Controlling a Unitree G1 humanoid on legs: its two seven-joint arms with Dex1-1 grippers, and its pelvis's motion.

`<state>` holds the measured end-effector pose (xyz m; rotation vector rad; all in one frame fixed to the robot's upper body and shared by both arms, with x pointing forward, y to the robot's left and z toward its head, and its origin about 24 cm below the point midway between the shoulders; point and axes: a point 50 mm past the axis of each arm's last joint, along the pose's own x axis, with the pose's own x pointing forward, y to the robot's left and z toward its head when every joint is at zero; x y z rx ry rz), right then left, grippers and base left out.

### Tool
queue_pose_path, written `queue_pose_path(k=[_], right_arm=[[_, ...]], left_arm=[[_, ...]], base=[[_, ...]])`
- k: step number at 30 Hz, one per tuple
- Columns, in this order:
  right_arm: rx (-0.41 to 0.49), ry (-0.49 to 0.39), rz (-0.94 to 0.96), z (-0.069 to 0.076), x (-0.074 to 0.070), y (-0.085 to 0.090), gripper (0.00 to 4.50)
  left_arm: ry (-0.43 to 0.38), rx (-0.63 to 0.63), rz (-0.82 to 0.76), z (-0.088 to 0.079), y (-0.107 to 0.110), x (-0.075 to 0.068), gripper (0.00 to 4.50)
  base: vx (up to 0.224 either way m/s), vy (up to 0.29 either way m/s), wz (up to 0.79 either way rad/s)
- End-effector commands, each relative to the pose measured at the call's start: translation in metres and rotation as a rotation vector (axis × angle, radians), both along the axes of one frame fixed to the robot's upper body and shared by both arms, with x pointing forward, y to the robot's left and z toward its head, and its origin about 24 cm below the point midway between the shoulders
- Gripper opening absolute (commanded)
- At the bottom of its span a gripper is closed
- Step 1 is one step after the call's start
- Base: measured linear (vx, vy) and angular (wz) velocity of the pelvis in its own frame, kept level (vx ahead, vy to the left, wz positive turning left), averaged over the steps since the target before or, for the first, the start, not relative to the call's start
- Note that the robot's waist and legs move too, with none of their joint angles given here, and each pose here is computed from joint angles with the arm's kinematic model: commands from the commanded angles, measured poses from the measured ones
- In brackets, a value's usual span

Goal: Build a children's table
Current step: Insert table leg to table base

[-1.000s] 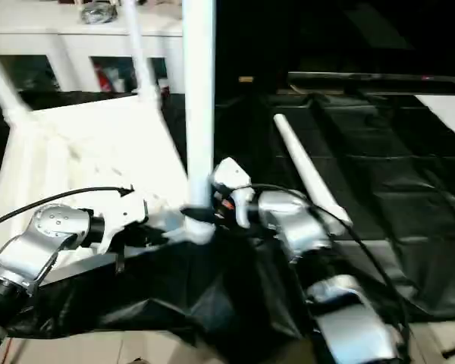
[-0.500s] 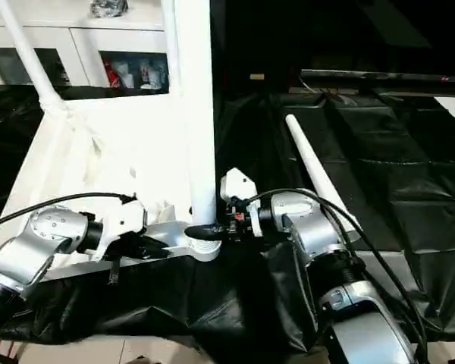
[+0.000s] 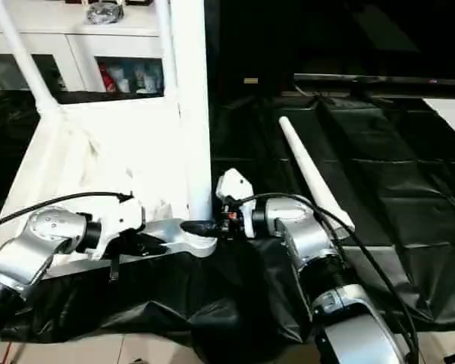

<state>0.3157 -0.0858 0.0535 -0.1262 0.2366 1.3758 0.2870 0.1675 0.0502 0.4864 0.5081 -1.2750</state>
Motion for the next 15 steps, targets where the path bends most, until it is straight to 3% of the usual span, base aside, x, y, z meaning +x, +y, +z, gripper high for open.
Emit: queue_pose_path(k=[1, 8, 11, 15], right_arm=[[-0.108, 0.091, -0.112, -0.031, -0.003, 0.002, 1.89], [-0.099, 0.126, -0.475, -0.031, 0.023, 0.014, 1.89], [-0.122, 0.142, -0.530, -0.033, 0.026, 0.020, 1.89], [-0.178, 0.151, -0.627, -0.036, 0.029, 0.037, 1.89]], left_arm=[[-0.071, -0.053, 0.016, 0.016, -0.013, 0.011, 0.00], [-0.111, -0.075, 0.249, 0.030, -0.025, 0.036, 0.00], [-0.123, -0.080, 0.332, 0.034, -0.032, 0.042, 0.00], [-0.110, -0.081, 0.456, 0.033, -0.059, 0.044, 0.00]], base=[[0.000, 0.000, 0.00], [0.000, 0.000, 0.00], [0.000, 0.000, 0.00], [0.000, 0.000, 0.00]])
